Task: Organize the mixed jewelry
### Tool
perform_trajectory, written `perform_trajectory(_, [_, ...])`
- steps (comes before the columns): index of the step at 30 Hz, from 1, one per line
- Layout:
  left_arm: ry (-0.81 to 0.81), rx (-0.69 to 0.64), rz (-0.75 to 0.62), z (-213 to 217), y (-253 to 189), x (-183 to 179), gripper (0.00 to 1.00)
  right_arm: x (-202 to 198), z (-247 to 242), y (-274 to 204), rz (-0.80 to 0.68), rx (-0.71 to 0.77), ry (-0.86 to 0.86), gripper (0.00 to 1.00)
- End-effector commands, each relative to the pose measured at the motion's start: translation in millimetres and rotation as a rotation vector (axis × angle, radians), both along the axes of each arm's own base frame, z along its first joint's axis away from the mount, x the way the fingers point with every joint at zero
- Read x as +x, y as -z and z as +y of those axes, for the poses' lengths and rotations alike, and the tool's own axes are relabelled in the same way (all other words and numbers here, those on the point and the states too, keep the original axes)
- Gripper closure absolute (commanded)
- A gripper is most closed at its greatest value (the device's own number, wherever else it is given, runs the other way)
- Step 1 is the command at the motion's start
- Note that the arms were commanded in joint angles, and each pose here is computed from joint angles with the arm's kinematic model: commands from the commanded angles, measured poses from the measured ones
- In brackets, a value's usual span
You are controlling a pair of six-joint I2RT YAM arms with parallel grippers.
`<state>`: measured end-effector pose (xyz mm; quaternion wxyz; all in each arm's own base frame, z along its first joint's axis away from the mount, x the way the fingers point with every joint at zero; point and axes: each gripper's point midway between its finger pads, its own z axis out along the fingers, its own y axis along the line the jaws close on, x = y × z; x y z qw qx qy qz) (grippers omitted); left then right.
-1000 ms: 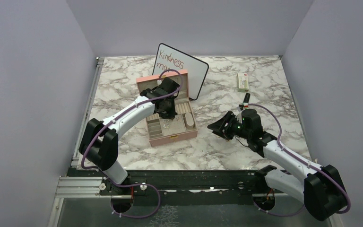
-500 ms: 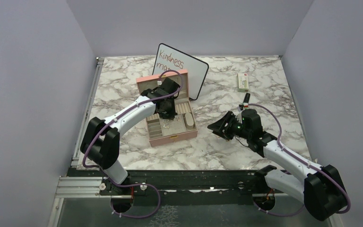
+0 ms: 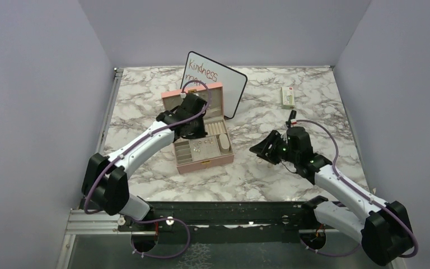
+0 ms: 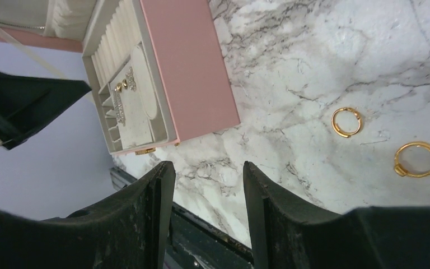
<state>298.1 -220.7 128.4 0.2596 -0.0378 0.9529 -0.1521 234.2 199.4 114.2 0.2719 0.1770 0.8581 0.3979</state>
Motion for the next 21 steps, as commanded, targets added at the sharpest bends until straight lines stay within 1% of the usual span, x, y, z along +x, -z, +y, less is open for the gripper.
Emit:
perform_trajectory(1, [-0.028,-0.078,-0.126,1.5,-37.7,2.2,0.87,11.4,-19.1,-10.5,-0.064,-0.130,0.041,0.47])
perform_trajectory(3, [-0.039,-0.086,-0.145,6.5,-41.3,-2.0,0.83,13.5,-22.4,-13.8,-0.081,-0.163,0.035,0.47])
perform_trajectory(5, [-0.052,-0.101,-0.182,12.3,-49.2,-5.9,0.75,16.2,-25.9,-14.9,-0.100,-0.212,0.018,0.46])
perform_trajectory(9, [-0.081,-0.133,-0.261,24.1,-61.4,-13.0,0.49,27.9,-40.1,-19.1,-0.114,-0.345,0.026,0.45])
perform_trajectory(11, [-0.090,-0.157,-0.317,30.2,-67.6,-16.6,0.39,33.6,-46.8,-20.6,-0.122,-0.411,0.023,0.44])
perform_trajectory(15, [-0.101,-0.210,-0.458,42.7,-84.3,-22.6,0.22,48.6,-67.8,-18.7,-0.113,-0.570,0.060,0.42])
perform_trajectory(18, [-0.113,-0.238,-0.548,51.3,-91.9,-26.4,0.03,53.0,-83.0,-9.6,-0.060,-0.672,0.088,0.39])
perform_trajectory(19, [-0.110,-0.248,-0.573,52.7,-93.9,-27.6,0.01,53.7,-87.1,-5.1,-0.042,-0.699,0.097,0.38])
perform_trajectory(21, [-0.101,-0.260,-0.614,54.5,-96.1,-29.2,0.01,55.3,-92.2,3.4,-0.012,-0.737,0.105,0.35])
